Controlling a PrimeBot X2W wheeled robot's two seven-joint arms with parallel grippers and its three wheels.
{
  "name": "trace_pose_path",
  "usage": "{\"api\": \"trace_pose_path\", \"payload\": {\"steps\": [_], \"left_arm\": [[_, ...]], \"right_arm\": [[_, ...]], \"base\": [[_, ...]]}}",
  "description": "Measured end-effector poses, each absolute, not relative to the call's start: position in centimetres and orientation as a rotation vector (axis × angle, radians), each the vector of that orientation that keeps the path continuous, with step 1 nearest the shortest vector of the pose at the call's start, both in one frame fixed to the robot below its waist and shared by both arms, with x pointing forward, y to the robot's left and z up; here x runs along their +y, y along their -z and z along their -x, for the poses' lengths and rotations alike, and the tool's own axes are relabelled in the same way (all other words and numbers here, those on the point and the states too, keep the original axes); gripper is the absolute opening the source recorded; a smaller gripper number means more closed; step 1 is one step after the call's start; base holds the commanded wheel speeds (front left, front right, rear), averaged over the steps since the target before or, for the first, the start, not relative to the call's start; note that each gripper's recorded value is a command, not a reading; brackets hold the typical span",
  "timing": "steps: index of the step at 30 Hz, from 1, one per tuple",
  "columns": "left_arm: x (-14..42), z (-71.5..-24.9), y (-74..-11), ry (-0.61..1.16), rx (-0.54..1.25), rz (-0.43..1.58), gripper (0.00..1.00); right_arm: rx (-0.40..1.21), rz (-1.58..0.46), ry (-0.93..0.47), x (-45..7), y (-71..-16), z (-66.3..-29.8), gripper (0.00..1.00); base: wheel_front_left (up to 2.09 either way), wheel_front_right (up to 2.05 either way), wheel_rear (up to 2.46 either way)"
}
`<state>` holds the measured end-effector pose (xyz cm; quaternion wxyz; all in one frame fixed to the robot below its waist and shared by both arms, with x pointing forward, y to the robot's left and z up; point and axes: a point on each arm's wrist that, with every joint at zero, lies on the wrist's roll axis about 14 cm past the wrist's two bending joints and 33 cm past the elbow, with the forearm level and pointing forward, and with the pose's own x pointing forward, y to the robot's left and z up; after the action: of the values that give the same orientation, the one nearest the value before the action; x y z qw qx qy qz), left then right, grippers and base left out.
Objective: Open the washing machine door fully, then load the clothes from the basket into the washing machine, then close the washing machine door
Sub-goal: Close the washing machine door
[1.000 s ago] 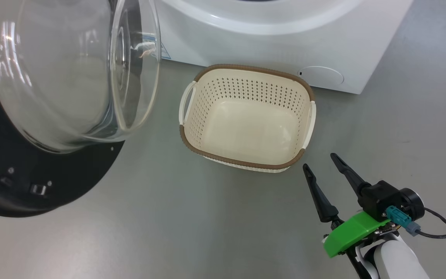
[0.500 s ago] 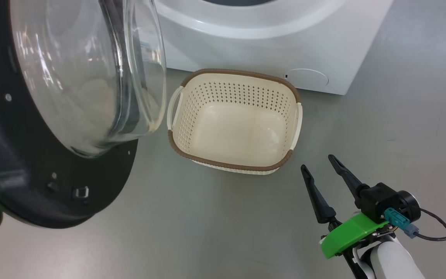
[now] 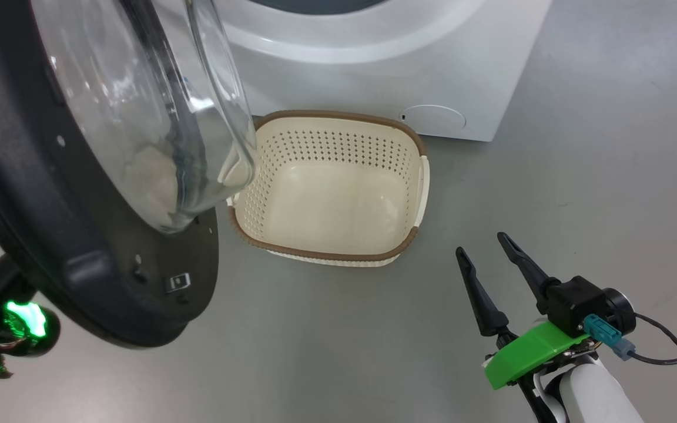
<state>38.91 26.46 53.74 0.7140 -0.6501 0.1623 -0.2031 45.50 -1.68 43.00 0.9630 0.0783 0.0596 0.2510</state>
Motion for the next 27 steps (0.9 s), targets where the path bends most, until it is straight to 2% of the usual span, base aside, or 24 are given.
{"api": "trace_pose_path", "payload": {"steps": [20, 27], "left_arm": [[18.8, -42.4, -54.5, 0.636, 0.363, 1.540, 0.00], [16.4, -44.3, -55.0, 0.669, 0.326, 1.652, 0.00]], "right_arm": [[0.102, -0.156, -0.386, -6.3, -43.8, -44.8, 1.00], [0.100, -0.169, -0.331, -8.2, -44.1, -44.4, 1.00]], "base": [[0.00, 0.00, 0.00], [0.00, 0.00, 0.00]]}}
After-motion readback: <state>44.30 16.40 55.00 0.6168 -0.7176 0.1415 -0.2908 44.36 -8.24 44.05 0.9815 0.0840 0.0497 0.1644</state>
